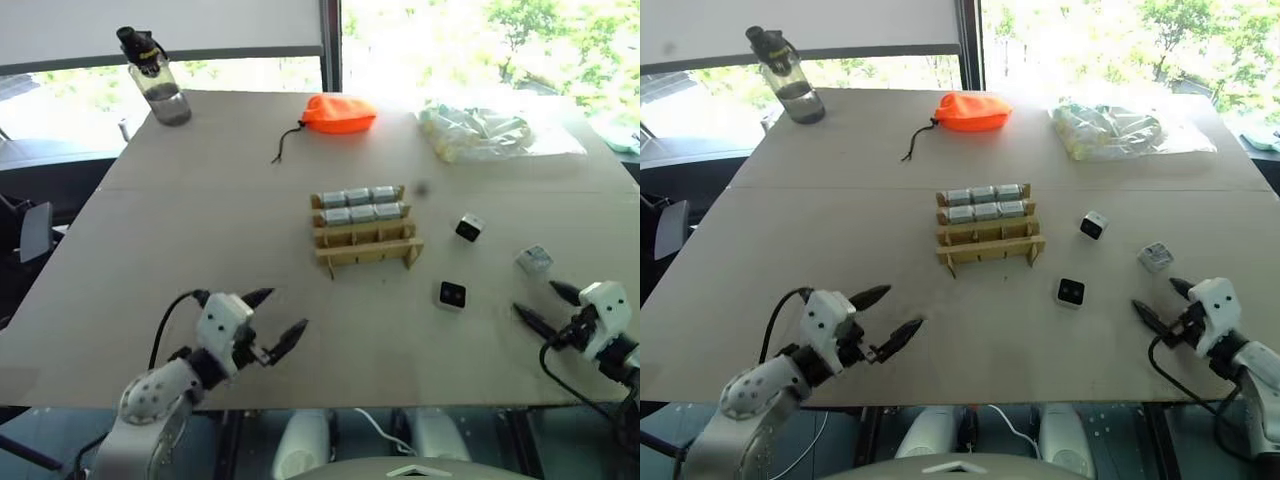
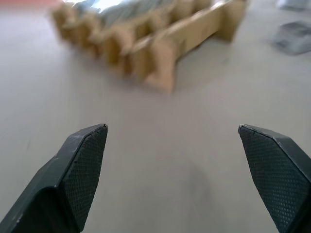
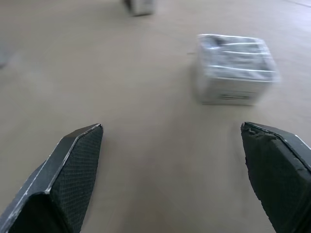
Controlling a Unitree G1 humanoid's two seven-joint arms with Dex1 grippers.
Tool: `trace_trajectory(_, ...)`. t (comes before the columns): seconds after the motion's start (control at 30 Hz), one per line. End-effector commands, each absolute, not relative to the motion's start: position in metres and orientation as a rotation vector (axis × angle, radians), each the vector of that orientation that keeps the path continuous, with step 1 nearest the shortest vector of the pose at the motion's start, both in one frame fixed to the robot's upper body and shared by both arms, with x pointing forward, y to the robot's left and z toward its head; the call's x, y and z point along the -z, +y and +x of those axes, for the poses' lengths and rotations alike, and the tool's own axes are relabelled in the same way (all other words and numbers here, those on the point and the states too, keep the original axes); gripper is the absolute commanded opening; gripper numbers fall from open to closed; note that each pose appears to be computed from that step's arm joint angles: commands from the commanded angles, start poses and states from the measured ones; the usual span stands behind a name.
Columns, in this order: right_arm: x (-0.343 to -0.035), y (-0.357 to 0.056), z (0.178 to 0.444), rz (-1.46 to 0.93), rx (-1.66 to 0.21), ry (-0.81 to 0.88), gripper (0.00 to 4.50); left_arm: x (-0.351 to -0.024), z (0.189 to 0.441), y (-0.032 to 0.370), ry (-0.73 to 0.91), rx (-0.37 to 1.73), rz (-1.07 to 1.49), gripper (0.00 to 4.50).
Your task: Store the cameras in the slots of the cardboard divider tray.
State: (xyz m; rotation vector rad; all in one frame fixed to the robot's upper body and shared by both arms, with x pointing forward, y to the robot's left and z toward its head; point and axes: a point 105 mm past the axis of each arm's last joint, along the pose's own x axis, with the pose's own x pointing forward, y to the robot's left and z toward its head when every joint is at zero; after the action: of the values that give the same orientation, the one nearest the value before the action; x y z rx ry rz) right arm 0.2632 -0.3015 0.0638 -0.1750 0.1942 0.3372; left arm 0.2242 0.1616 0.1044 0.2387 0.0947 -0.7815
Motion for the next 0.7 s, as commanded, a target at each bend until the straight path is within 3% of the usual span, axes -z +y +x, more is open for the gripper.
trace_trajectory(0.03, -0.081, -0.311, 0.278, -0.176, -0.261, 0.154, 4.50, -0.135, 0.222, 0.141, 0.027, 0.935, 0.230, 4.47)
trace_trajectory(0.4, -0.098, -0.291, 0.310, -0.139, -0.327, 0.135, 4.50, -0.168, 0.215, 0.136, 0.082, 1.228, 0.312, 4.47)
trace_trajectory(0.7, -0.099, -0.289, 0.319, -0.129, -0.331, 0.137, 4.50, -0.176, 0.227, 0.144, 0.088, 1.220, 0.363, 4.47)
